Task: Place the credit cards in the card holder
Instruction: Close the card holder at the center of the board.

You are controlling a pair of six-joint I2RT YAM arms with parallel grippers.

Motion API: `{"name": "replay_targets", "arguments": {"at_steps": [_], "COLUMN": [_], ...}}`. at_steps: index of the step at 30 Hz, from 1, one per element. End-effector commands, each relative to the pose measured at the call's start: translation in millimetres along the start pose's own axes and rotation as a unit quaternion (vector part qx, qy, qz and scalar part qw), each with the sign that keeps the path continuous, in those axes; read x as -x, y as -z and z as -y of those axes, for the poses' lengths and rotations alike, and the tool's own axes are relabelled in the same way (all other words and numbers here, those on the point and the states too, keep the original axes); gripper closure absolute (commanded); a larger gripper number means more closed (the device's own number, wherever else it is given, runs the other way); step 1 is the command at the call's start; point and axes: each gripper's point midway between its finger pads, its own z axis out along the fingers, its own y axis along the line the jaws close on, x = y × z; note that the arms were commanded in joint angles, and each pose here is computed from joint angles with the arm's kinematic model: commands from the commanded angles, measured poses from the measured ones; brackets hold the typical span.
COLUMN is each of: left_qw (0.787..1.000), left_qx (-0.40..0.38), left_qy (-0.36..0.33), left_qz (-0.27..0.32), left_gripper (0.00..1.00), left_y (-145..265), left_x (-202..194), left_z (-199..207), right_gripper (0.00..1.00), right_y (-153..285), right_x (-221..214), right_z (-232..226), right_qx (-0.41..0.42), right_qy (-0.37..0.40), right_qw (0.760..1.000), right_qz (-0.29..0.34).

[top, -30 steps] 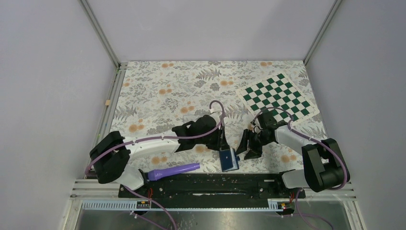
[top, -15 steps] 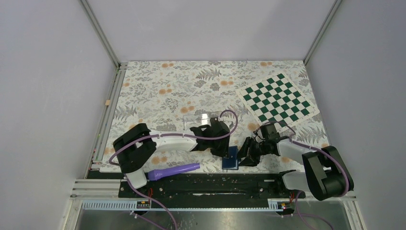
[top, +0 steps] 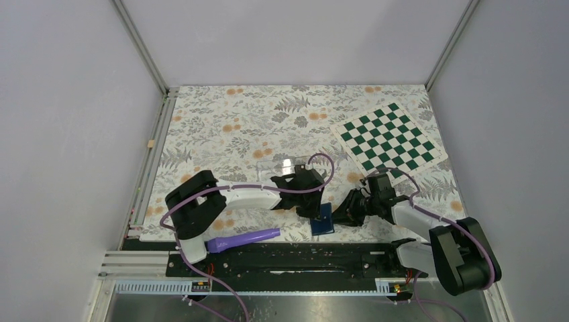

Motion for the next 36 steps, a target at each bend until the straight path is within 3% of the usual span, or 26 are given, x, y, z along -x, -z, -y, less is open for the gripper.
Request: {"name": "replay_targets", "arguments": {"at_steps": [1, 21, 36], "left_qw": [0.999, 0.996, 0.992], "left_qx": [0.036, 0.05, 0.072], "left_qy": [0.018, 0.038, 0.052], "left_qz": [-0.022, -0.056, -0.086], "left_gripper": [1.0, 1.0, 1.0], "left_y": [-10, -24, -34], "left_x": [-13, -29, -43], "left_z": [-15, -24, -35], "right_gripper": [0.67, 0.67, 0.7], "right_y": [2, -3, -15], "right_x": [9, 49, 61], "right_z": [-10, -32, -80], "right_qx": [0.015, 0.086, 0.215], "right_qy": [0.009, 0.052, 0.035], "right_qw": [1.0, 0.986, 0.972], "right_qz": [0.021, 0.132, 0.089]}}
